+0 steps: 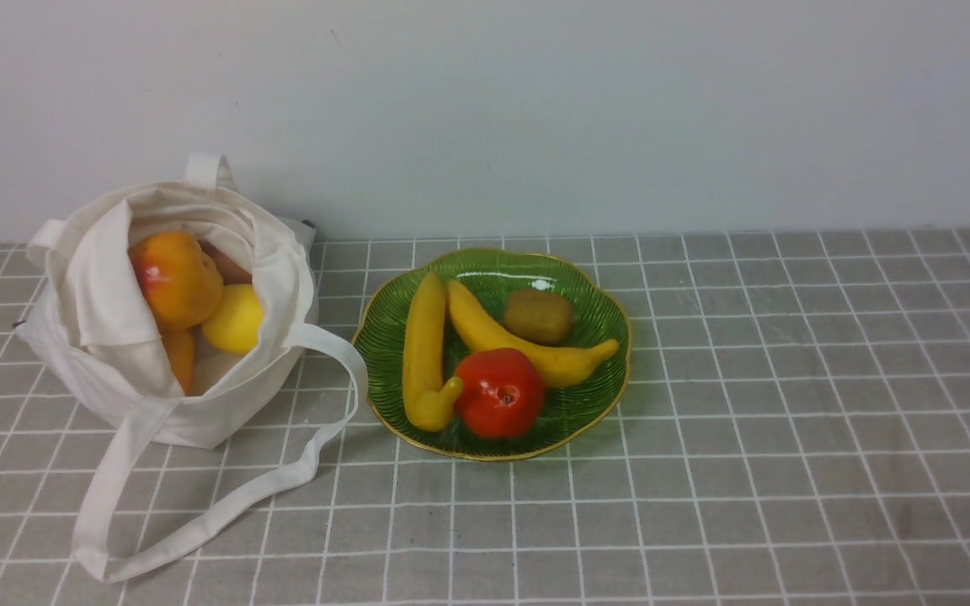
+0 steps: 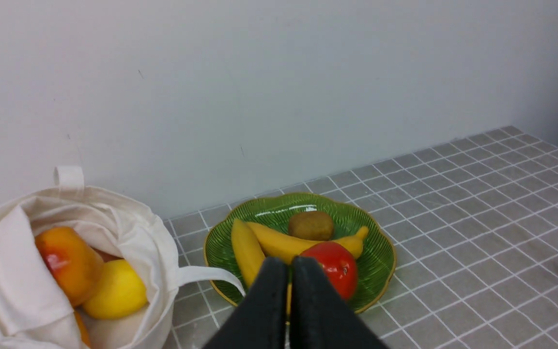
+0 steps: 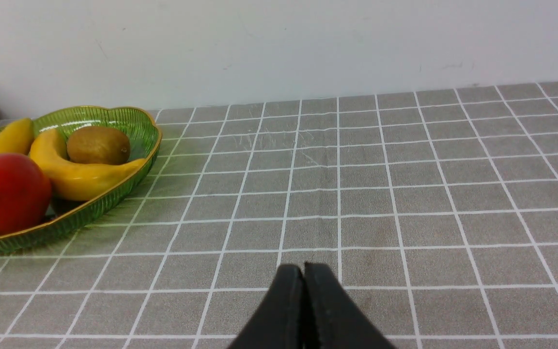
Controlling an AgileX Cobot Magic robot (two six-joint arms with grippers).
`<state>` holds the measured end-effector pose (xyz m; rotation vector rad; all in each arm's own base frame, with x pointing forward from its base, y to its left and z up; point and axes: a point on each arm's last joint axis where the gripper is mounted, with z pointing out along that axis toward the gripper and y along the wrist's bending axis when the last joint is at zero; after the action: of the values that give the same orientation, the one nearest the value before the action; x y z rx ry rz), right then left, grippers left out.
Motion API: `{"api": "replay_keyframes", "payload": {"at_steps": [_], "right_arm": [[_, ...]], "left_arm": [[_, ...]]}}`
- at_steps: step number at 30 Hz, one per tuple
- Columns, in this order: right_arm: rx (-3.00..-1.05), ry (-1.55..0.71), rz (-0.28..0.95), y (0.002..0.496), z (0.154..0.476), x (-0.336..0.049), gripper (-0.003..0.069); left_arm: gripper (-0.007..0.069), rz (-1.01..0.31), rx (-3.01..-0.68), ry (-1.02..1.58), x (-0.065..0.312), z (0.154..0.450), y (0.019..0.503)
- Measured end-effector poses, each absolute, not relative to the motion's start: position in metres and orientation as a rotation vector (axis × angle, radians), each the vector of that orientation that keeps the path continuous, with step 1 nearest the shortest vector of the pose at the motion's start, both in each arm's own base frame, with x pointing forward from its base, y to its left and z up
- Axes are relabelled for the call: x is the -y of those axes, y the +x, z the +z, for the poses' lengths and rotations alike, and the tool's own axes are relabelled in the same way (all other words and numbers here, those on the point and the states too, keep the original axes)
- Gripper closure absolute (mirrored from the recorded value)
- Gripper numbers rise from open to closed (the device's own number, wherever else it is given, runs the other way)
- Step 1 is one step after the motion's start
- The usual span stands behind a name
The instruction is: Take the fruit out of the bag on the grey coffee tablecloth and place them on the plate.
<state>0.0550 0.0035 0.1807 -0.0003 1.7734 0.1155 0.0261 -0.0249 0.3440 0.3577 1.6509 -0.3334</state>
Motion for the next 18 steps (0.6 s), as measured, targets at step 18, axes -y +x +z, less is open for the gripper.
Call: {"api": "replay_keyframes", "payload": {"at_steps": [18], "right_arm": [[-1.774, 0.0, 0.115, 0.055, 0.181, -0.004, 0.0671]], "left_arm": [[0.0633, -0.076, -1.71, 0.096, 0.005, 0.252, 0.036]]}}
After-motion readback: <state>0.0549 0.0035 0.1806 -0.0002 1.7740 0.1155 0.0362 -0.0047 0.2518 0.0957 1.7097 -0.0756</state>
